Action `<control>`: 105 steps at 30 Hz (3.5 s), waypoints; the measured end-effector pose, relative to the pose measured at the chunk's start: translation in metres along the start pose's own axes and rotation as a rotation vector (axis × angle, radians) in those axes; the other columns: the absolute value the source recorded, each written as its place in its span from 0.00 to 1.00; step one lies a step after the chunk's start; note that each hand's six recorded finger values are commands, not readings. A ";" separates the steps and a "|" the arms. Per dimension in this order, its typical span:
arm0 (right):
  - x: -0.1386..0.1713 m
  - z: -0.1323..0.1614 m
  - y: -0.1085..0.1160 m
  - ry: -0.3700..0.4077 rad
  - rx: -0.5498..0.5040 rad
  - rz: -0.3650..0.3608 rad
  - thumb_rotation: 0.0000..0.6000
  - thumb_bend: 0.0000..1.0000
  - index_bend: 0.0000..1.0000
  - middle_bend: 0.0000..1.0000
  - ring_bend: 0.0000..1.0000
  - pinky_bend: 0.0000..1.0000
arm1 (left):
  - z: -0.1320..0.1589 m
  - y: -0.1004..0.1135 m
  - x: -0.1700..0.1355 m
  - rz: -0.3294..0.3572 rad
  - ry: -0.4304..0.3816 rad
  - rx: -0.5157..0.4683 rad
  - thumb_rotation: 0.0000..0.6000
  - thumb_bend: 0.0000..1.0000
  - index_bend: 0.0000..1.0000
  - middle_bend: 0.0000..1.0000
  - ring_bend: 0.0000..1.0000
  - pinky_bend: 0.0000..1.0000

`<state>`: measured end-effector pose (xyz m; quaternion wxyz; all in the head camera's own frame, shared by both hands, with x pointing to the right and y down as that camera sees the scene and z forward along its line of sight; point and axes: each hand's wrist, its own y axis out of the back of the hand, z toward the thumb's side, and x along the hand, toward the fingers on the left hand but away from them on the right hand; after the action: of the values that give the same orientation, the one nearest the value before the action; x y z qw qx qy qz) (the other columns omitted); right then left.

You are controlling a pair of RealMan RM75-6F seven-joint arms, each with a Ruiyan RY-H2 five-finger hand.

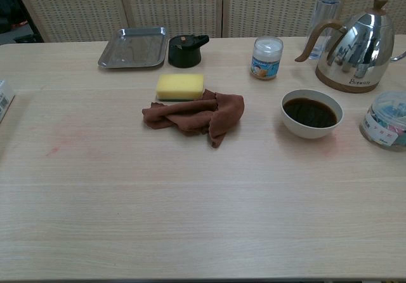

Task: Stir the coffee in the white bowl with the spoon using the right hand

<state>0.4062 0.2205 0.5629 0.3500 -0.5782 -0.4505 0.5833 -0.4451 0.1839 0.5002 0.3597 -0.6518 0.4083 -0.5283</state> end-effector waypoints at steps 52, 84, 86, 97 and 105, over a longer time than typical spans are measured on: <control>-0.019 -0.013 -0.131 -0.025 0.069 0.318 1.00 0.34 0.48 0.00 0.00 0.00 | 0.005 -0.014 0.001 -0.061 0.002 0.019 1.00 0.06 0.00 0.00 0.00 0.00; -0.020 -0.023 -0.143 -0.073 0.074 0.346 1.00 0.34 0.48 0.00 0.00 0.00 | 0.007 -0.018 0.002 -0.077 0.001 0.026 1.00 0.06 0.00 0.00 0.00 0.00; -0.020 -0.023 -0.143 -0.074 0.075 0.349 1.00 0.34 0.48 0.00 0.00 0.00 | 0.007 -0.018 0.002 -0.077 0.001 0.026 1.00 0.06 0.00 0.00 0.00 0.00; -0.022 -0.028 -0.148 -0.096 0.077 0.373 1.00 0.34 0.48 0.00 0.00 0.00 | 0.007 -0.019 0.002 -0.082 0.000 0.028 1.00 0.06 0.00 0.00 0.00 0.00; -0.022 -0.029 -0.150 -0.103 0.076 0.379 1.00 0.34 0.48 0.00 0.00 0.00 | 0.007 -0.019 0.002 -0.083 -0.001 0.028 1.00 0.06 0.00 0.00 0.00 0.00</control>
<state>0.4202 0.2556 0.7123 0.2322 -0.6084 -0.3287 0.6840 -0.4347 0.1903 0.5166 0.3467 -0.6633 0.3736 -0.5479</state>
